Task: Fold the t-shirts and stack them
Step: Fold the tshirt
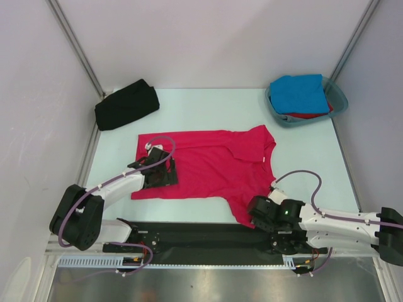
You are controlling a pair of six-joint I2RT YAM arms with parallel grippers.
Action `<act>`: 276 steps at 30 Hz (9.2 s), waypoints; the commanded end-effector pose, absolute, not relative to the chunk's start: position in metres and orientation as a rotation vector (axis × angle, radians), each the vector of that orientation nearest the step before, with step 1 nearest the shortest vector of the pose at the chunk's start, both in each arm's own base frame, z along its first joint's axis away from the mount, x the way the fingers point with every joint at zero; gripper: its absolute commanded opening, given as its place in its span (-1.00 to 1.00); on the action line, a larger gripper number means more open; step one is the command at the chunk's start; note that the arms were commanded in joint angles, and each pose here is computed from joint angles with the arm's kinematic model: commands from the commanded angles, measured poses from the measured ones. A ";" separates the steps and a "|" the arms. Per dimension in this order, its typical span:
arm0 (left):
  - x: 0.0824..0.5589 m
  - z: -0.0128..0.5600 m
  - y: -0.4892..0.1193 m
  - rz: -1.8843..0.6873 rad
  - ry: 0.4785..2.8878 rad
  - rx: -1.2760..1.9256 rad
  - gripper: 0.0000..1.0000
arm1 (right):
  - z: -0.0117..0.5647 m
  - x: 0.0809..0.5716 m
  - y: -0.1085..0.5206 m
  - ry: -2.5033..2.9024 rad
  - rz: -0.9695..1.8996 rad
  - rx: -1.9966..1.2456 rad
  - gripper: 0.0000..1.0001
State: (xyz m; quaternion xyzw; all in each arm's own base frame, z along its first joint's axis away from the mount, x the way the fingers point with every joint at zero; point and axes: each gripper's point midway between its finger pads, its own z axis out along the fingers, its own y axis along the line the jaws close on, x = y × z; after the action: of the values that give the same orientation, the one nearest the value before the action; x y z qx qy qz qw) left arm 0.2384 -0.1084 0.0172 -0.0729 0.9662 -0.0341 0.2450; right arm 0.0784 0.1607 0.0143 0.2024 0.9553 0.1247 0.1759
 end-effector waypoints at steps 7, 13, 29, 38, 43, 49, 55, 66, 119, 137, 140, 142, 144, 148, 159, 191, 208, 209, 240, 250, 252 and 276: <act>0.230 0.010 -0.113 -0.097 2.686 -0.176 1.00 | 0.011 0.079 0.162 2.651 0.467 0.696 -0.60; 0.231 0.010 -0.113 -0.096 2.686 -0.177 1.00 | 0.026 0.083 0.170 2.614 0.522 0.629 -1.00; 0.230 0.009 -0.113 -0.097 2.685 -0.175 0.99 | 0.121 0.101 0.186 2.422 0.721 0.552 -1.00; 0.231 0.009 -0.113 -0.100 2.684 -0.174 1.00 | 0.164 0.138 0.177 2.263 0.656 0.515 -1.00; 0.231 0.008 -0.113 -0.093 2.683 -0.176 1.00 | 0.173 0.165 0.170 2.217 0.607 0.509 -1.00; 0.233 0.008 -0.113 -0.086 2.686 -0.170 1.00 | 0.166 0.205 0.161 2.216 0.546 0.487 -1.00; 0.236 0.006 -0.112 -0.053 2.701 -0.163 0.99 | 0.154 0.244 0.163 2.251 0.538 0.448 -1.00; 0.247 0.003 -0.113 0.002 2.723 -0.159 1.00 | 0.124 0.307 0.162 2.320 0.535 0.420 -1.00; 0.261 0.009 -0.121 -0.008 2.723 -0.139 1.00 | 0.106 0.321 0.198 2.457 0.741 0.460 0.15; 0.258 0.007 -0.118 0.006 2.727 -0.137 1.00 | 0.067 0.316 0.231 2.518 0.870 0.484 0.08; 0.258 0.006 -0.118 0.008 2.728 -0.135 1.00 | 0.067 0.315 0.232 2.518 0.869 0.480 0.07; 0.257 0.005 -0.119 0.005 2.729 -0.133 1.00 | 0.066 0.315 0.233 2.524 0.869 0.475 -0.04; 0.257 0.004 -0.118 0.009 2.733 -0.130 1.00 | 0.063 0.315 0.235 2.535 0.876 0.477 -0.18; 0.256 0.004 -0.118 0.010 2.734 -0.132 1.00 | 0.061 0.312 0.240 2.546 0.895 0.475 -0.35; 0.256 0.002 -0.117 0.020 2.737 -0.128 1.00 | 0.086 0.339 0.263 2.464 0.985 0.368 -0.99; 0.263 0.008 -0.123 -0.021 2.716 -0.126 1.00 | 0.133 0.346 0.135 2.379 0.126 0.248 0.00; 0.271 0.020 -0.134 -0.104 2.677 -0.108 1.00 | 0.044 0.257 0.084 2.590 -0.306 0.327 -0.03; 0.270 0.019 -0.134 -0.102 2.680 -0.107 1.00 | 0.043 0.257 0.084 2.589 -0.312 0.323 -0.03; 0.265 0.021 -0.092 0.203 2.667 -0.127 1.00 | 0.064 0.253 0.015 2.438 -0.980 0.412 -1.00; 0.271 0.060 -0.107 0.054 2.600 -0.151 1.00 | 0.119 0.263 0.034 2.304 -0.812 0.463 0.72; 0.272 0.079 -0.109 0.015 2.553 -0.168 1.00 | 0.132 0.267 0.043 2.300 -0.728 0.423 0.74; 0.191 0.062 -0.079 -0.164 2.384 -0.785 0.97 | 0.142 0.295 0.185 2.367 0.125 0.049 0.81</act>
State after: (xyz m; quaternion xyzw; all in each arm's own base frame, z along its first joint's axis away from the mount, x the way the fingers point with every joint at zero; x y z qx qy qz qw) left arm 0.1906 -0.0849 0.0599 -0.2247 0.9285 -0.0545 0.2906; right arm 0.2890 0.1741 0.1314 0.0427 0.9329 0.0199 0.3571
